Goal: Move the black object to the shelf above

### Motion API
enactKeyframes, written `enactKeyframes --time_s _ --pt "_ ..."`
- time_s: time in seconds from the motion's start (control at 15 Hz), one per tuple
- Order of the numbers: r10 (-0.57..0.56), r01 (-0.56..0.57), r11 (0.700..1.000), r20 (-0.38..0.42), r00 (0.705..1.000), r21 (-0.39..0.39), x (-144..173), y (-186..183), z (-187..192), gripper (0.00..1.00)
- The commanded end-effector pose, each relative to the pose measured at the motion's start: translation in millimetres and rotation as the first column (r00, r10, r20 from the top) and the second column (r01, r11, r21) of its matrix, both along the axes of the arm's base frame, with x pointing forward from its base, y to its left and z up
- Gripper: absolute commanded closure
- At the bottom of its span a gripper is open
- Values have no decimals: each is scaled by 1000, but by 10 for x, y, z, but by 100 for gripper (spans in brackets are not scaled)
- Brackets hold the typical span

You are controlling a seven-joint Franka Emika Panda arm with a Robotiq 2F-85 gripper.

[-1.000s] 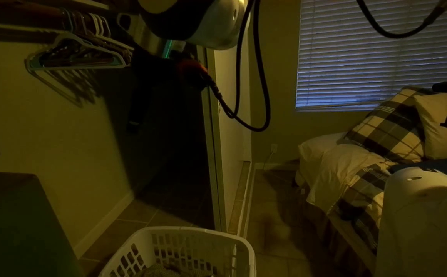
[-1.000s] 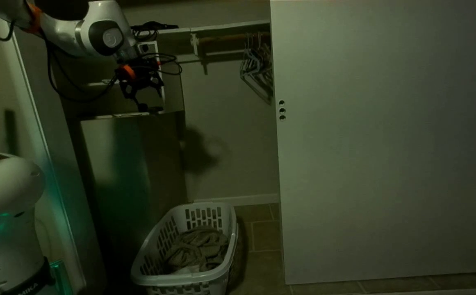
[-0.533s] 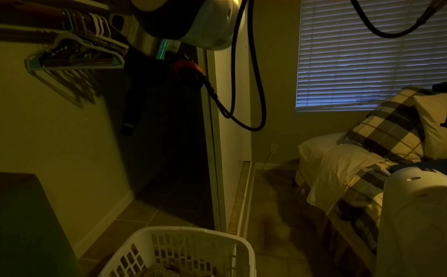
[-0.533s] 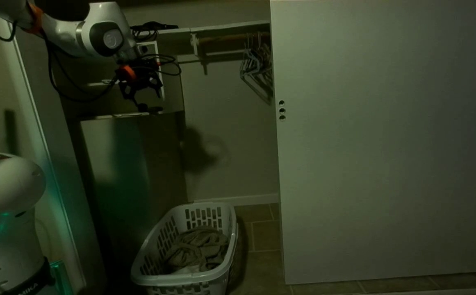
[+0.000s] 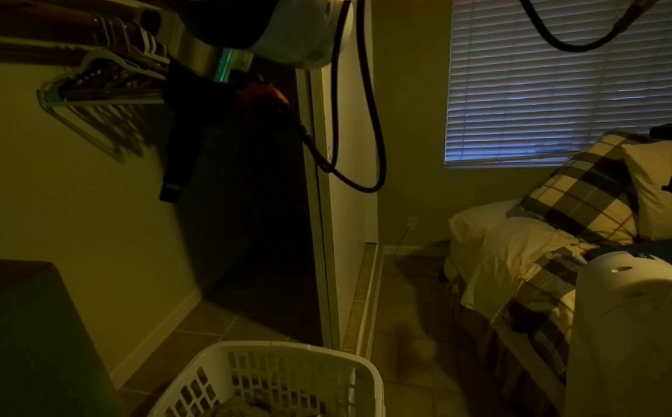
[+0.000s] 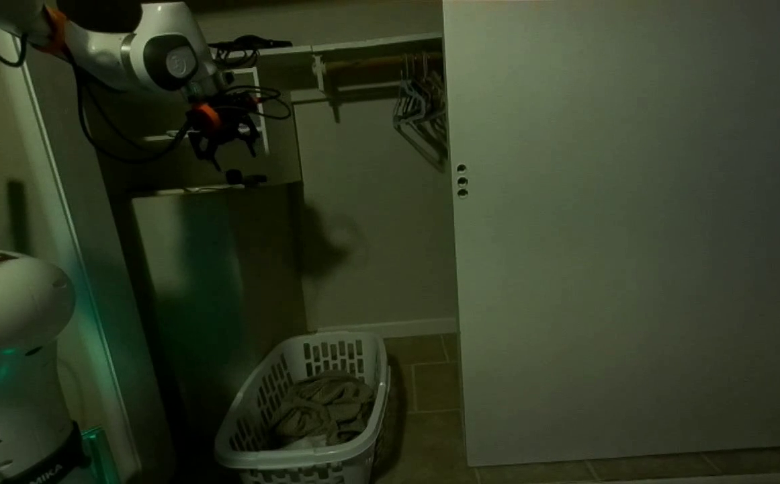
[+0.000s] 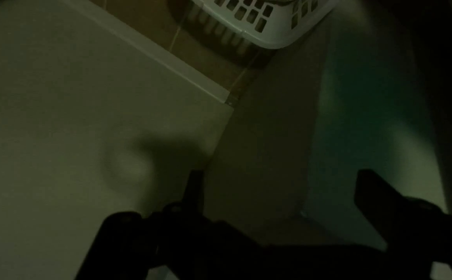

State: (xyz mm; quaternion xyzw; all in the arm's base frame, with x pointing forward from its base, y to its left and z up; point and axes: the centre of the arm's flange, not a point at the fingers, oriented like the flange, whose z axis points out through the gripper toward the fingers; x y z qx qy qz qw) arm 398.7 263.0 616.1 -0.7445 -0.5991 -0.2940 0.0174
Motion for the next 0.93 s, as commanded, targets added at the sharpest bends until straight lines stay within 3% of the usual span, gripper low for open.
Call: enactKeyframes --time_s 0.0,0.47,0.53,0.87 --pt "174 -175 985 26 984 15 201 596 240 0" --pt "413 -416 909 70 908 19 367 1545 253 0" --pt "349 -351 936 77 934 9 125 1299 212 0" --pt "388 -389 921 75 919 8 277 1501 129 0"
